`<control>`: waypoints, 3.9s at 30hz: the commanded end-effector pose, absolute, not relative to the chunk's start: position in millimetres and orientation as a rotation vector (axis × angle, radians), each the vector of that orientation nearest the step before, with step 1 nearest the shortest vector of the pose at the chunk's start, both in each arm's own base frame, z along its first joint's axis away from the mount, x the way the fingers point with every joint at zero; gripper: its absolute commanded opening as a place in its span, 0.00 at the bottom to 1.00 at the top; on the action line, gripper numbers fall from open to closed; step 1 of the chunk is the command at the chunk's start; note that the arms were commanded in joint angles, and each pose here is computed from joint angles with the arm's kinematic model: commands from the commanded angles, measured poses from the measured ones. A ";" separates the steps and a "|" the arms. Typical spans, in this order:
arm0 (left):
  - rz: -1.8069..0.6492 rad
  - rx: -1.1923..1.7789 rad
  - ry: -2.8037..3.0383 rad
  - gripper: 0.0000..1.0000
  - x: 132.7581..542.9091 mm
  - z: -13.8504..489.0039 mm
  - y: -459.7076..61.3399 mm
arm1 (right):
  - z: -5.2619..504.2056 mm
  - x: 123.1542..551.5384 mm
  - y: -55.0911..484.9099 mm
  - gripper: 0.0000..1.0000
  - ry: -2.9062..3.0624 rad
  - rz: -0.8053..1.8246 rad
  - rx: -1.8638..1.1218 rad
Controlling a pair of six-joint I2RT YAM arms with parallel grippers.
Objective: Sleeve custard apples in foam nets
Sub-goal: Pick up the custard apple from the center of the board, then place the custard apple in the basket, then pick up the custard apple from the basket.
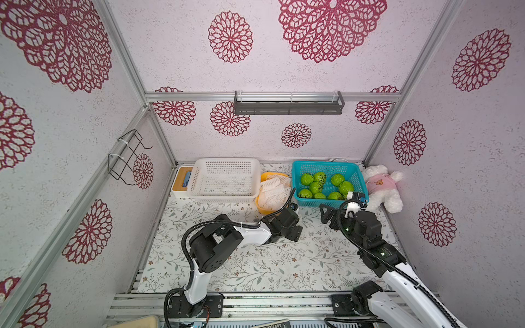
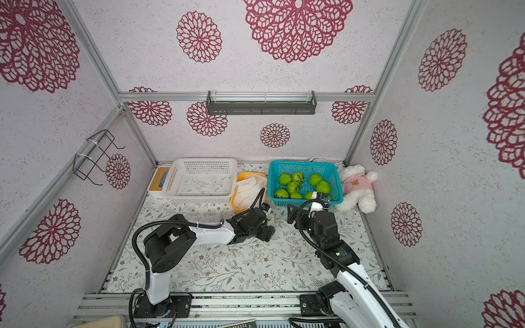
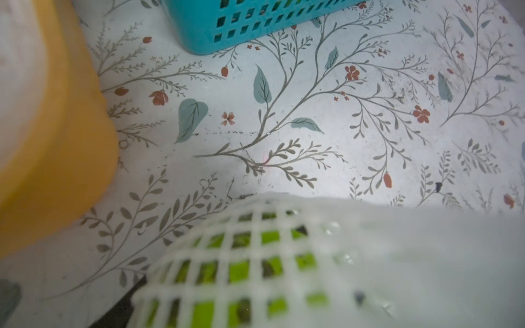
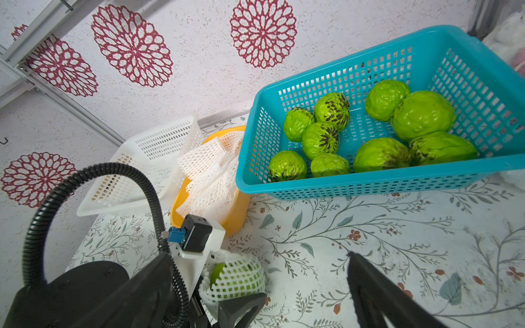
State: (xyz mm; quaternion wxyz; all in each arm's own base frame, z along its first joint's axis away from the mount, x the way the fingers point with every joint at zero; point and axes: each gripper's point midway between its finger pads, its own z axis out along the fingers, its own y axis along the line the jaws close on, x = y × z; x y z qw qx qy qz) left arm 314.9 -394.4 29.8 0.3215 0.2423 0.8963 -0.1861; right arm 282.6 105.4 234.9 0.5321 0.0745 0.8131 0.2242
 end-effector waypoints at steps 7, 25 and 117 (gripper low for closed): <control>-0.534 0.621 2.201 0.59 307.9 103.5 -388.1 | 256.1 280.1 95.0 0.97 1.892 0.515 0.209; -0.361 0.048 2.219 0.57 439.0 271.4 -141.6 | 312.0 303.1 132.3 0.96 1.960 0.536 -0.041; -0.483 0.369 1.863 0.97 425.9 316.7 -164.6 | 136.3 520.7 91.0 0.94 2.590 0.176 0.152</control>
